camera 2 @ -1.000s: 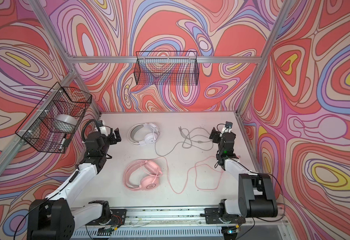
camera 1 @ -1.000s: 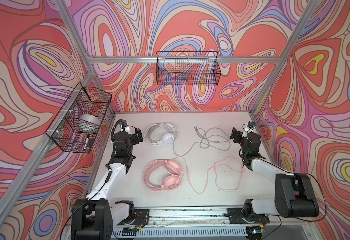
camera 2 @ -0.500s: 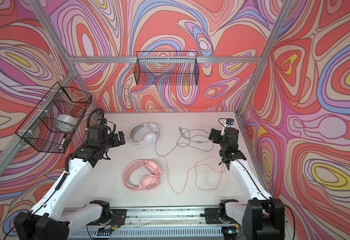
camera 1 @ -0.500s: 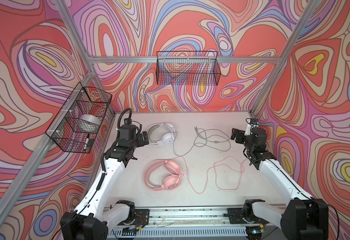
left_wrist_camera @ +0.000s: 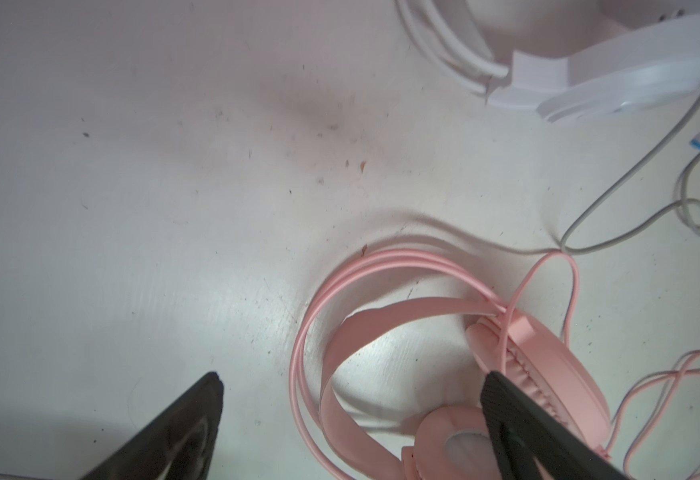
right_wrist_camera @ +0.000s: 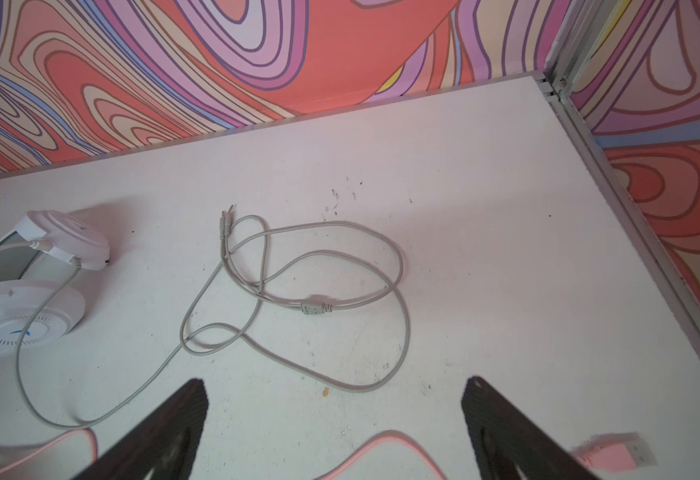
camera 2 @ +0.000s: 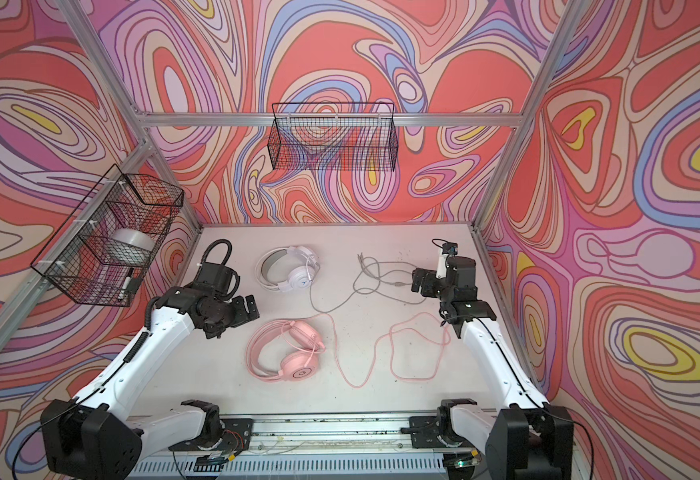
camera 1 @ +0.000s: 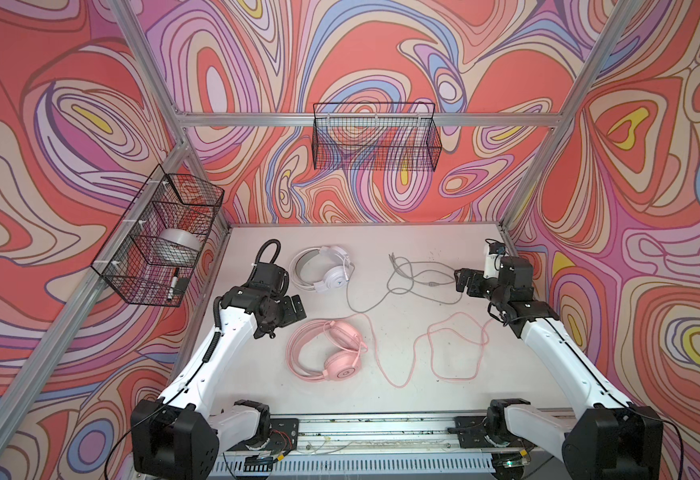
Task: Wrap the headphones
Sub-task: 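Lower the left gripper onto the pink headset headband while the right arm rises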
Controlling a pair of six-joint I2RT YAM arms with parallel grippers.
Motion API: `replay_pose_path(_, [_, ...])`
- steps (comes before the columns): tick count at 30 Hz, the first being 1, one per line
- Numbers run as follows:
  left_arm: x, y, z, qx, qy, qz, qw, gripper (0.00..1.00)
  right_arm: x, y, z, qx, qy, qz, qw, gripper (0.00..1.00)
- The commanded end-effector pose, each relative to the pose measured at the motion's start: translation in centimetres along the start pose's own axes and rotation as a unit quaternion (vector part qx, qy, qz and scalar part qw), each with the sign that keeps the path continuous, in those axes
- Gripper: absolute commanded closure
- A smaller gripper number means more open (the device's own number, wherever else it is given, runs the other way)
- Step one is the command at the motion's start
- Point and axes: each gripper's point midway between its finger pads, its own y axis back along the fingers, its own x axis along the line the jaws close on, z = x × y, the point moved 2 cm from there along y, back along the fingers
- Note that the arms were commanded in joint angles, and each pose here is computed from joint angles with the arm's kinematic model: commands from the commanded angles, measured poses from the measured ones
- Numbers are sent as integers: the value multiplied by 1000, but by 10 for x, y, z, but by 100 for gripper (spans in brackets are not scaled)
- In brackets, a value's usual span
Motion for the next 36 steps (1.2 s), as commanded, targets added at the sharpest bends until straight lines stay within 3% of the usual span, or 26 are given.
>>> replay_pose_path(1, [6,-21,-34,90,31,13,995,0,8,4,-7,13,-7,18,1000,1])
replay_pose_path(6, [9,-47,-49,144,19,52,988,7,12,5,-11,13,-13,24,1000,1])
replay_pose_path(19, [31,-94,-78,177,25,118,977,12,16,6,-20,32,-12,20,999,2])
replay_pose_path(31, [36,-111,-84,191,22,131,972,23,18,-3,-35,51,-12,20,998,1])
replay_pose_path(36, [37,-109,-86,191,30,131,972,34,19,-10,-33,60,-2,21,998,1])
